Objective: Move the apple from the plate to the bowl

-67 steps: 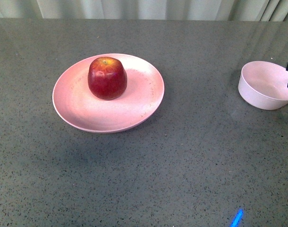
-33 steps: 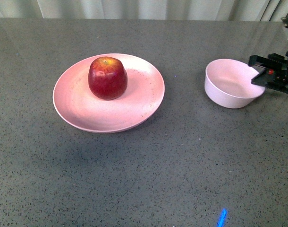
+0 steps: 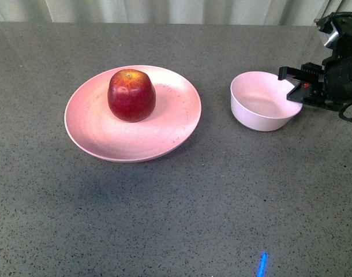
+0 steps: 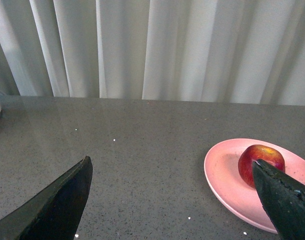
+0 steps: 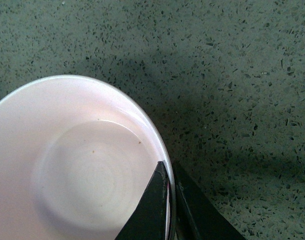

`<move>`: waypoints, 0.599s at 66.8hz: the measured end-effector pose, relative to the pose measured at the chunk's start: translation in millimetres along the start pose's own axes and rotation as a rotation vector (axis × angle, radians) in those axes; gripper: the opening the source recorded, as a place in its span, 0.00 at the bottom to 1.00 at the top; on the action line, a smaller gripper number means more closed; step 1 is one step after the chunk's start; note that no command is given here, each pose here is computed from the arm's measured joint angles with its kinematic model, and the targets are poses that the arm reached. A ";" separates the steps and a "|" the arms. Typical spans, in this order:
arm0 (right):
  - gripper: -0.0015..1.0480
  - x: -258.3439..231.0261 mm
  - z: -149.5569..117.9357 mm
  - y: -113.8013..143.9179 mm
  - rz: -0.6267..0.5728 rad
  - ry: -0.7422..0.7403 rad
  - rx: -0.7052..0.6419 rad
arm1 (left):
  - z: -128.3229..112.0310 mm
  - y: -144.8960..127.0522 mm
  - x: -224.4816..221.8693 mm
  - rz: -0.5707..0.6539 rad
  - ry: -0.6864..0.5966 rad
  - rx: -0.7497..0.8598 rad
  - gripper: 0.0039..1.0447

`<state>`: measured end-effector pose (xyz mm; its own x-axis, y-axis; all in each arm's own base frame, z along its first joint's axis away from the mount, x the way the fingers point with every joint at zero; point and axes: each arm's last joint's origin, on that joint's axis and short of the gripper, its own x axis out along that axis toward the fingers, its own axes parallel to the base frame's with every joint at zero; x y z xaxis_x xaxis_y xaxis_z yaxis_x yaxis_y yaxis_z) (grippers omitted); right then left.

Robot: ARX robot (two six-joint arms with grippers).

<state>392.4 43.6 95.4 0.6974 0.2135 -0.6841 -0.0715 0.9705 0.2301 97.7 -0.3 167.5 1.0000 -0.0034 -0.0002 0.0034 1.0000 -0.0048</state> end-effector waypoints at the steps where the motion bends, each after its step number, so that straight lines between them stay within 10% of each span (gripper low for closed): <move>1: 0.02 0.0 -0.1 0.1 0.000 0.000 -0.001 | 0.0 0.0 0.0 0.000 0.000 0.000 0.92; 16: 0.03 0.6 0.2 2.0 0.016 -0.005 -0.006 | 0.0 0.0 0.0 0.000 0.000 0.000 0.92; 40: 0.60 -36.9 19.6 -11.7 0.086 -0.145 0.007 | 0.0 0.0 0.0 0.000 0.000 0.000 0.92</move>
<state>381.5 22.2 131.5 0.7848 0.2768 -0.5545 -0.1307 0.9485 0.2885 97.7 -0.3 167.5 1.0000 -0.0031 -0.0002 0.0031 1.0000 -0.0048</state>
